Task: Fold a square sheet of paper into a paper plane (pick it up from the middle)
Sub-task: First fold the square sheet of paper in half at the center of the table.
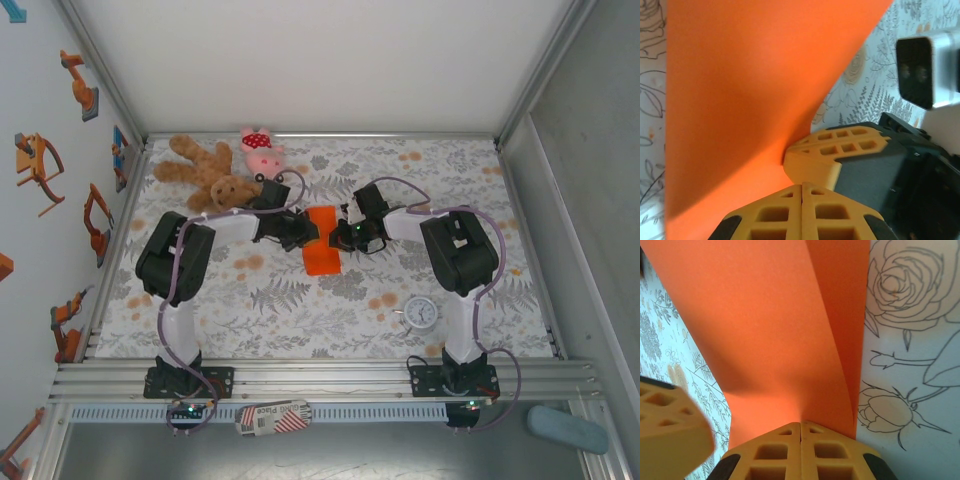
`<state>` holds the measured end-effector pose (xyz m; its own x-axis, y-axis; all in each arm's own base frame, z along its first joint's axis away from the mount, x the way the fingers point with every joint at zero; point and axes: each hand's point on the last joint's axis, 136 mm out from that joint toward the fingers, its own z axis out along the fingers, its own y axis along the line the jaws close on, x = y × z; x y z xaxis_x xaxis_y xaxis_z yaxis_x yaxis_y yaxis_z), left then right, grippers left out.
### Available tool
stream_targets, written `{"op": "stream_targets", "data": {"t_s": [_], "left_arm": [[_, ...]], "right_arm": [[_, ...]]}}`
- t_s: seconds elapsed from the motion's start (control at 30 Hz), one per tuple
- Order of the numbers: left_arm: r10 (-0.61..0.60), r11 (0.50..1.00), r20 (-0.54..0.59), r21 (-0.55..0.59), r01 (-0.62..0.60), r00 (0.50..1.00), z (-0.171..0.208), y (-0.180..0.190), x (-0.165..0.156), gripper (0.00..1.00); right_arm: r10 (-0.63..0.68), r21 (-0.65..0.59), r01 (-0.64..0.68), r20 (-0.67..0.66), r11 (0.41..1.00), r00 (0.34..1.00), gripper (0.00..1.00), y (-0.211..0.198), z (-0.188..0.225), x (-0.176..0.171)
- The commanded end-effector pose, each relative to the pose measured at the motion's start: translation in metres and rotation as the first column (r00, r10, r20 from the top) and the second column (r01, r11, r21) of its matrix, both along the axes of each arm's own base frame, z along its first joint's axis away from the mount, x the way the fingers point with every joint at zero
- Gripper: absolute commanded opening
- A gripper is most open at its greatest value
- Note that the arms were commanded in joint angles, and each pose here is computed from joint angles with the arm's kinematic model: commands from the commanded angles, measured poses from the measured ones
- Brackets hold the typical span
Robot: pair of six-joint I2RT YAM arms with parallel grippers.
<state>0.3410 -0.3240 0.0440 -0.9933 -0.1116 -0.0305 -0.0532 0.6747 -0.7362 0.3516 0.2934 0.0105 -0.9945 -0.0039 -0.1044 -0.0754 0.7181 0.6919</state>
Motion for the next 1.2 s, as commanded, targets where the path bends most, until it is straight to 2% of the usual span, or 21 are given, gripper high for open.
{"op": "stream_targets", "data": {"t_s": [0.0, 0.43, 0.67, 0.8, 1.0, 1.17], "left_arm": [[0.013, 0.999, -0.027, -0.030, -0.014, 1.000, -0.010, -0.003, -0.001, 0.06], [0.055, 0.991, -0.080, 0.126, -0.045, 0.995, -0.060, 0.045, -0.015, 0.06], [0.065, 0.972, 0.011, 0.226, -0.065, 0.998, -0.056, 0.079, 0.003, 0.06], [0.090, 0.974, 0.069, 0.200, -0.102, 0.994, -0.043, 0.092, 0.018, 0.06], [0.051, 0.998, 0.197, 0.019, -0.056, 0.979, 0.012, 0.054, 0.026, 0.07], [0.001, 1.000, 0.191, -0.015, 0.002, 0.982, 0.009, 0.015, 0.018, 0.08]], "right_arm": [[-0.073, -0.349, -0.016, -0.242, 0.937, 0.967, 0.00, -0.063, -0.099, -0.064], [-0.073, -0.375, -0.031, -0.260, 0.926, 0.963, 0.00, -0.070, -0.106, -0.071], [-0.076, -0.419, -0.042, -0.261, 0.907, 0.962, 0.00, -0.079, -0.111, -0.075], [-0.077, -0.422, -0.042, -0.261, 0.906, 0.962, 0.00, -0.080, -0.111, -0.076], [-0.078, -0.411, -0.039, -0.264, 0.911, 0.961, 0.00, -0.079, -0.110, -0.076], [-0.080, -0.406, -0.038, -0.269, 0.913, 0.960, 0.00, -0.078, -0.109, -0.076]]}}
